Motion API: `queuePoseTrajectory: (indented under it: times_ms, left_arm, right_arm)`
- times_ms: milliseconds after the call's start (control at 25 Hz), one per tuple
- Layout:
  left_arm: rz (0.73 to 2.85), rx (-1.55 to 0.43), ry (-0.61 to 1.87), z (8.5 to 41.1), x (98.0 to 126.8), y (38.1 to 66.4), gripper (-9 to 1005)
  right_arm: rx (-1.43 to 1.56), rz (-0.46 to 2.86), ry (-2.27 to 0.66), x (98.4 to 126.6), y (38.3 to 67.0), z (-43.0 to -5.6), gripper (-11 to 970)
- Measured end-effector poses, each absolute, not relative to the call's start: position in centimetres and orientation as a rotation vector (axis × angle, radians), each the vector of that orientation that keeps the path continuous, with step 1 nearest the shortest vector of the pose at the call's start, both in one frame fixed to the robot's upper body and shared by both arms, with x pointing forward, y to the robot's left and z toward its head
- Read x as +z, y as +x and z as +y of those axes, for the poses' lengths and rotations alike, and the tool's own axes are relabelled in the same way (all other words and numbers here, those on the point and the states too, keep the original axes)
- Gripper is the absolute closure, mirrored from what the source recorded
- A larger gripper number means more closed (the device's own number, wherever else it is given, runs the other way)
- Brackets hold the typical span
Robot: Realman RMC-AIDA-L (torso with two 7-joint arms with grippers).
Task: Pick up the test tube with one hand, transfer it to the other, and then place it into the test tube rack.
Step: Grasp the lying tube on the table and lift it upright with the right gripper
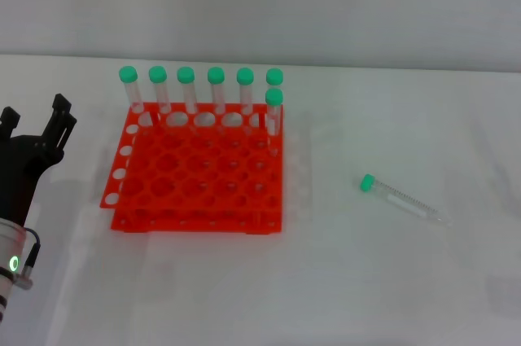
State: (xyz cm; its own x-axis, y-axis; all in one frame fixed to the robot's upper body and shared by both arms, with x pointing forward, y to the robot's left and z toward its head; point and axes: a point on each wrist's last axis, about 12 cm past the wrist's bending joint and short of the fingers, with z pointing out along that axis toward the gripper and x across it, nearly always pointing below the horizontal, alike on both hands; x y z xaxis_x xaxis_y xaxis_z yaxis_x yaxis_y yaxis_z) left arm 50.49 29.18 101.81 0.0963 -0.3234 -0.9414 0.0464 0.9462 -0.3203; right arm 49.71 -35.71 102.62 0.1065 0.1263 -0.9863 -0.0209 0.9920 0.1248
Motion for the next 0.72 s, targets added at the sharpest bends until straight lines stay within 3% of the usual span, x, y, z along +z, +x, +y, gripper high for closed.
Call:
queuePoseTrajectory:
  times_ms: [400, 720]
  left_arm:
    - [1.444, -0.267, -0.265, 30.0, 101.2, 48.4, 121]
    - [1.45, -0.274, -0.296, 30.3, 100.8, 47.4, 121]
  right_arm:
    - [0.17, 1.452, 0.093, 102.7, 49.5, -35.4, 147]
    - [0.51, 1.423, -0.019, 105.8, 51.5, -35.9, 148]
